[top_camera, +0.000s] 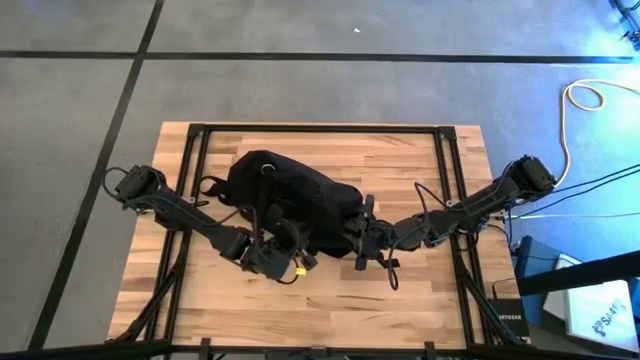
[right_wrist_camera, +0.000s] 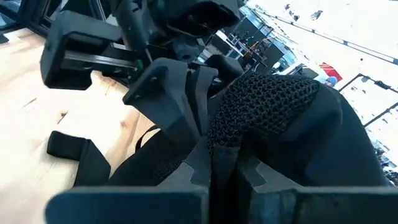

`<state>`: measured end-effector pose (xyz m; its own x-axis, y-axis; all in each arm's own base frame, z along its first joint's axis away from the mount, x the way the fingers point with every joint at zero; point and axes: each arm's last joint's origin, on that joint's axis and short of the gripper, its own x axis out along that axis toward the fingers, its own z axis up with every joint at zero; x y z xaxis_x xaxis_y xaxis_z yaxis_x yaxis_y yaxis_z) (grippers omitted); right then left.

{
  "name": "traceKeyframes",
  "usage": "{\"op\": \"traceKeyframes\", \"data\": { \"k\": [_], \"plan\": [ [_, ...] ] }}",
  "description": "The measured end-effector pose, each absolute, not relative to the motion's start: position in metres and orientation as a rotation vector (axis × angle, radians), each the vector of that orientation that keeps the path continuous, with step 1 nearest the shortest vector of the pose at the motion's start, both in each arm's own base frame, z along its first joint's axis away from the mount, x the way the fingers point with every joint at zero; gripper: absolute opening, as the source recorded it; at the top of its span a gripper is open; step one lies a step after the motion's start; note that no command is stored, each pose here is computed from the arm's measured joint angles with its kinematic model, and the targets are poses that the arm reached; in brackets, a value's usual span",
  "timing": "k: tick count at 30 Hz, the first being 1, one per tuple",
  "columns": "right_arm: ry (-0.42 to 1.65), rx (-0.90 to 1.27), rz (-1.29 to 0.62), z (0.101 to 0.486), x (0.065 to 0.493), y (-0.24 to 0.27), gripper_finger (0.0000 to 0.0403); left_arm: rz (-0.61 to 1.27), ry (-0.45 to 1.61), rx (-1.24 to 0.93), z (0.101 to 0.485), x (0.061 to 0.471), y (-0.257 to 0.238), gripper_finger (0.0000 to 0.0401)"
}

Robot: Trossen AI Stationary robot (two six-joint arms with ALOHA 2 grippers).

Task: Unpack backpack
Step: Close the black backpack

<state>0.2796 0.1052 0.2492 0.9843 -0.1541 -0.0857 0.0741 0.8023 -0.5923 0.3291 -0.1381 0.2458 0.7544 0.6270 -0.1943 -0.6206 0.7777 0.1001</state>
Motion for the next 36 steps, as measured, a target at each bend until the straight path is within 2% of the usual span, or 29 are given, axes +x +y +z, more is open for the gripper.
{"op": "traceKeyframes", "data": {
  "k": [4, 11, 13, 15, 22, 26, 28, 30, 34, 36],
  "plan": [
    [0.116, -0.597, -0.115, 0.251, 0.28, 0.106, 0.0019, 0.703, 0.213, 0.122, 0.26, 0.325, -0.151, 0.0],
    [0.119, -0.626, -0.051, 0.249, 0.28, 0.107, 0.0107, 0.717, 0.181, 0.166, 0.281, 0.323, -0.163, 0.0],
    [0.116, -0.628, -0.04, 0.249, 0.28, 0.107, 0.0115, 0.721, 0.181, 0.165, 0.281, 0.323, -0.162, 0.0001],
    [0.113, -0.628, -0.028, 0.249, 0.28, 0.108, 0.0108, 0.722, 0.181, 0.164, 0.281, 0.324, -0.161, 0.0001],
    [0.118, -0.628, -0.038, 0.249, 0.28, 0.107, 0.0046, 0.72, 0.177, 0.152, 0.281, 0.323, -0.162, 0.0001],
    [0.124, -0.631, -0.04, 0.248, 0.28, 0.107, 0.0047, 0.71, 0.175, 0.14, 0.281, 0.323, -0.163, 0.0001],
    [0.127, -0.639, -0.042, 0.248, 0.28, 0.107, 0.007, 0.704, 0.176, 0.138, 0.281, 0.323, -0.163, 0.0001],
    [0.128, -0.664, -0.031, 0.248, 0.28, 0.108, 0.0109, 0.702, 0.178, 0.139, 0.28, 0.323, -0.163, 0.0001],
    [0.189, -0.795, 0.038, 0.241, 0.276, 0.111, 0.0225, 0.693, 0.182, 0.148, 0.28, 0.322, -0.165, 0.0],
    [0.252, -0.865, 0.004, 0.237, 0.275, 0.11, 0.0289, 0.691, 0.187, 0.149, 0.279, 0.321, -0.166, 0.0]
  ]
}}
